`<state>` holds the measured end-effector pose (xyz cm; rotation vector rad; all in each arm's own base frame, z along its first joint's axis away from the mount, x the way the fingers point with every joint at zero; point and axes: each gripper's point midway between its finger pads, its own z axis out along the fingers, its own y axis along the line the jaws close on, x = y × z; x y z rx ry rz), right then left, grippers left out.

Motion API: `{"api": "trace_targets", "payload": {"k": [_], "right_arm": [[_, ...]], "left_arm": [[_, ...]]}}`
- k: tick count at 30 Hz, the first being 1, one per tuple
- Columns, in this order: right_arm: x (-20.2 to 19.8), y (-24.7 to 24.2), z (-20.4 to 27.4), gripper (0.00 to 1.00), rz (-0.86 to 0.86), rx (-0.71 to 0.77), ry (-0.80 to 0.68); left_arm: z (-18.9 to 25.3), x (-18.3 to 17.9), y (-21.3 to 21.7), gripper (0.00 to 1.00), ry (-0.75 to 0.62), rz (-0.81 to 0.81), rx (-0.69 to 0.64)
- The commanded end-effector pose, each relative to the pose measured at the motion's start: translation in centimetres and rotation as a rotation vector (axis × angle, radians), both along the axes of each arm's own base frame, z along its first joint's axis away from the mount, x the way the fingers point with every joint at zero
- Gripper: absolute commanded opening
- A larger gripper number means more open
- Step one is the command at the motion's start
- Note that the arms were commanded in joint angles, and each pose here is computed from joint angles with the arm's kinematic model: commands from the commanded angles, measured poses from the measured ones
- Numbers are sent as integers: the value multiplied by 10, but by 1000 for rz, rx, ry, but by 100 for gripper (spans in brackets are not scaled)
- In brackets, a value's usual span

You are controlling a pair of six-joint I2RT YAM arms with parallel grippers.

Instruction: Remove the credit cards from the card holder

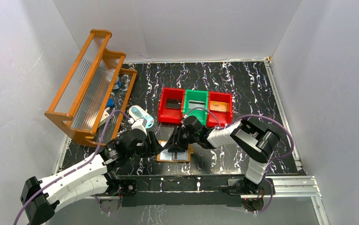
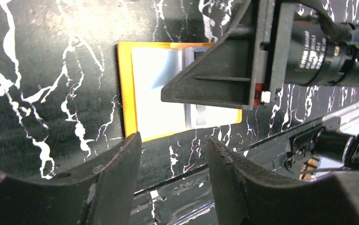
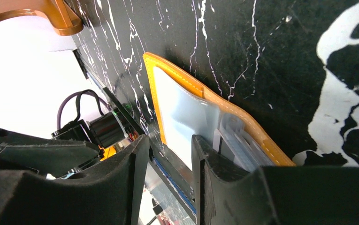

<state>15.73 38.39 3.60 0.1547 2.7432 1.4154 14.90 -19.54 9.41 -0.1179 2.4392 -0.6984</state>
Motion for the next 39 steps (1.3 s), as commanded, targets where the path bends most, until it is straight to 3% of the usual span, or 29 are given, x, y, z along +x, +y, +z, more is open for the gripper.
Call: {"api": "trace_targets", "payload": {"k": [1,4,11,17,21,25,31,39], "right_arm": [[5,-5,-12,46,-32,-70,-6],[7,-2,-3,39,-33,-46,-34],[18,-7,21,33,-80,-36,-119],[23,-15,30,34,-113,-63,-157],[31,-35,28,36,-148,-184,-204],[28,-59,16,37,-156,-301,-225],[13,-78,-10,37,-158,-339,-185],[-4,-87,-30,37,-173,-301,-124]], "left_arm": [[23,6,-22,45,-60,-97,-44],[6,8,-24,32,-14,-77,-13],[-28,10,-40,20,37,-87,-33],[-55,19,-40,19,46,-90,32],[-61,21,-44,18,56,-115,57],[-54,20,-50,24,40,-129,14],[-51,12,-54,40,32,-183,-32],[-57,5,-71,42,72,-260,-103]]}}
